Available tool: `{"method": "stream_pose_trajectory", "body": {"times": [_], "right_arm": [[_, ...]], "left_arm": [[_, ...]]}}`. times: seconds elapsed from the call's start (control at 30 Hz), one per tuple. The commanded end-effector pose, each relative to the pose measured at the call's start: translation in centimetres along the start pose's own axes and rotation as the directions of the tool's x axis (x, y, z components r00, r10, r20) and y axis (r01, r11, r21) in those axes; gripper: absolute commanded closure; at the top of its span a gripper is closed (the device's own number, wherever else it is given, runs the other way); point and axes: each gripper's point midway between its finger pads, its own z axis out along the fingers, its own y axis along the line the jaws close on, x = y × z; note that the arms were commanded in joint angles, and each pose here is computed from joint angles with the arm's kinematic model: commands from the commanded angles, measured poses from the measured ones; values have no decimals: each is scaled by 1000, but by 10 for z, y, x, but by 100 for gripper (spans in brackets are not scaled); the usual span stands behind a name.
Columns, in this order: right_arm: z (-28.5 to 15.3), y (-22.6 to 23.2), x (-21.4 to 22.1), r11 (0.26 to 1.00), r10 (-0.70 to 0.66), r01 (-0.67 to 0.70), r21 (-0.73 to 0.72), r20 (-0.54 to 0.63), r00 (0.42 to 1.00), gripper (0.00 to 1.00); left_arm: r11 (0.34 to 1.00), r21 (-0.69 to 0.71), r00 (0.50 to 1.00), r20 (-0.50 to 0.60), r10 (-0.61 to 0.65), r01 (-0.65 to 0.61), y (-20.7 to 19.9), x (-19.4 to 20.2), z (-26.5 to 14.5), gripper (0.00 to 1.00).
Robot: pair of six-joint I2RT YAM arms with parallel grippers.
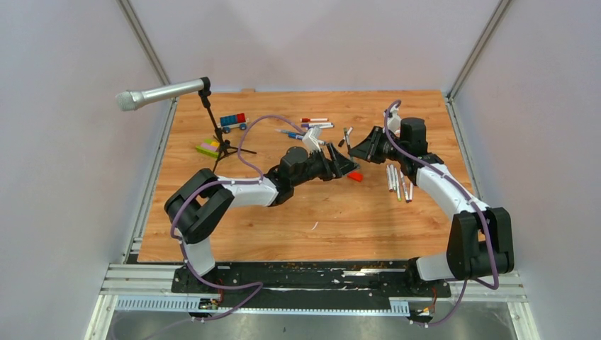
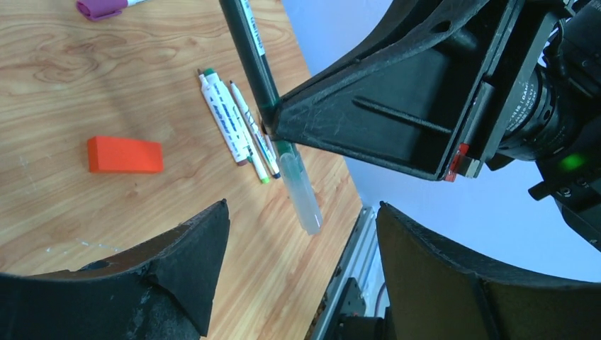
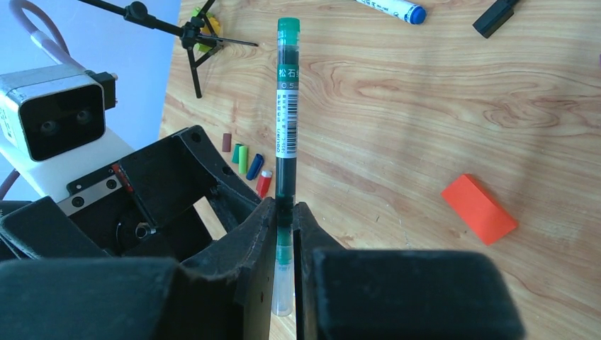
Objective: Open the pen caps
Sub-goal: Pick up the pen from the center of the board, then open the pen cap from the pen.
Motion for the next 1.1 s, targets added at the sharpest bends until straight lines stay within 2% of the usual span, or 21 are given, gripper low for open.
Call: {"method": "stream_pose_trajectory", "body": {"times": [0.0,0.33,0.53,0.57,0.67,0.73,0.8,0.87,0.97,1.07], "right_arm": [[-6,19,-11,998,-31,34,-58,44,999,100],[-8,23,-8,996,-48,51,-70,41,998,100],[-12,28,-8,994,-70,74,-78,51,996,97],[-13,29,-8,993,-80,84,-80,52,995,91],[-20,38,-10,981,-152,158,-109,60,987,54],[-29,49,-10,962,-223,231,-147,67,972,33],[-40,62,-9,921,-319,328,-207,78,945,20],[-52,69,-6,881,-388,397,-257,85,918,12],[-64,74,6,822,-464,465,-328,86,882,5],[-72,81,23,752,-515,498,-433,87,853,5]], "left_arm": [[999,50,1000,20,-3,2,-19,-11,11,22],[1000,17,1000,-19,-13,13,-11,-6,26,51],[1000,-2,999,-35,13,-13,-6,-3,25,94],[1000,-5,999,-39,20,-20,-6,-2,24,99],[999,-10,997,-56,52,-53,-2,3,16,100],[997,-14,994,-71,79,-80,-1,7,7,100],[993,-9,990,-79,114,-115,-1,10,-6,100],[988,0,984,-84,157,-157,-3,12,-21,100],[973,18,969,-89,231,-231,-7,15,-45,100],[951,18,947,-89,310,-309,-9,16,-68,100]]}}
